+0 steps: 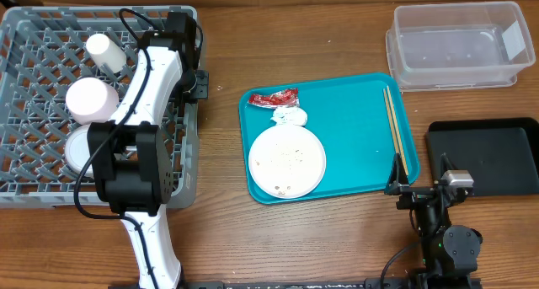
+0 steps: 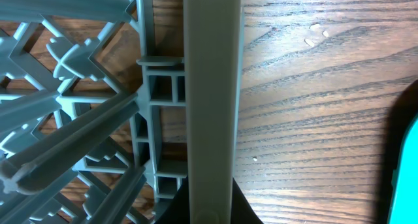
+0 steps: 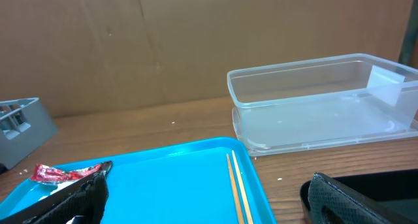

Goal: Sort waste into correct bins and load items into the dishwasher
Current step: 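Raise the left gripper up from the rack edge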

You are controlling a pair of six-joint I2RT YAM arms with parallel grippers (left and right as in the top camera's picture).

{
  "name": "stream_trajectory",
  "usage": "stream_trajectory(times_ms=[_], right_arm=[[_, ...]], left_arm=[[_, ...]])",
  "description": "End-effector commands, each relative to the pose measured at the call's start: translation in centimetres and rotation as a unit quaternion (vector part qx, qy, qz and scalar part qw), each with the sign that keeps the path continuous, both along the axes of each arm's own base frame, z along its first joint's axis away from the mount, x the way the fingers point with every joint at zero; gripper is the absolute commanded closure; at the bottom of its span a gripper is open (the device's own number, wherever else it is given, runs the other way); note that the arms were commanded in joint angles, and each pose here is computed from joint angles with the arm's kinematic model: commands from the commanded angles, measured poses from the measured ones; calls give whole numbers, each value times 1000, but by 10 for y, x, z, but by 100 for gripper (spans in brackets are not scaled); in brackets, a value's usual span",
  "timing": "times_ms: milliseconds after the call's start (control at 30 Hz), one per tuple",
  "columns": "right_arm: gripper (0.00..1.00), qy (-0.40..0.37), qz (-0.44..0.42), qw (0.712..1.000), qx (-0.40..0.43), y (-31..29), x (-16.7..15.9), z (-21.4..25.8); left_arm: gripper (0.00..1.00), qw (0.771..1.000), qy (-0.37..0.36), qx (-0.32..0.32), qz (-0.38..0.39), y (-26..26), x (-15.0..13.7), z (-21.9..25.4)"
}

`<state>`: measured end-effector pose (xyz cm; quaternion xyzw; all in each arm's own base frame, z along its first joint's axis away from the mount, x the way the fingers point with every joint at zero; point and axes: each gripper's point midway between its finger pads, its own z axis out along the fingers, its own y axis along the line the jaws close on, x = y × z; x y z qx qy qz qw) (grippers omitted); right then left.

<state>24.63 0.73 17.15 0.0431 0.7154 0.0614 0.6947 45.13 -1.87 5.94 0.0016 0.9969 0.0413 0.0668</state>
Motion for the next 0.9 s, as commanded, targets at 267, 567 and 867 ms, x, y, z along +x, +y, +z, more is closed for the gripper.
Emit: stream_trajectory(times_ms=[267,567,867], right_arm=[[0,-2,-1,1000,2,0,0,-2],[0,-2,-1,1000,2,0,0,-2],[0,-2,-1,1000,2,0,0,-2]], left_arm=[[76,997,10,-70,-42,-32,4,44],[18,989,-21,-136,-54,-54,5,113],[0,980,-74,-185,-7,-46,-6,193]])
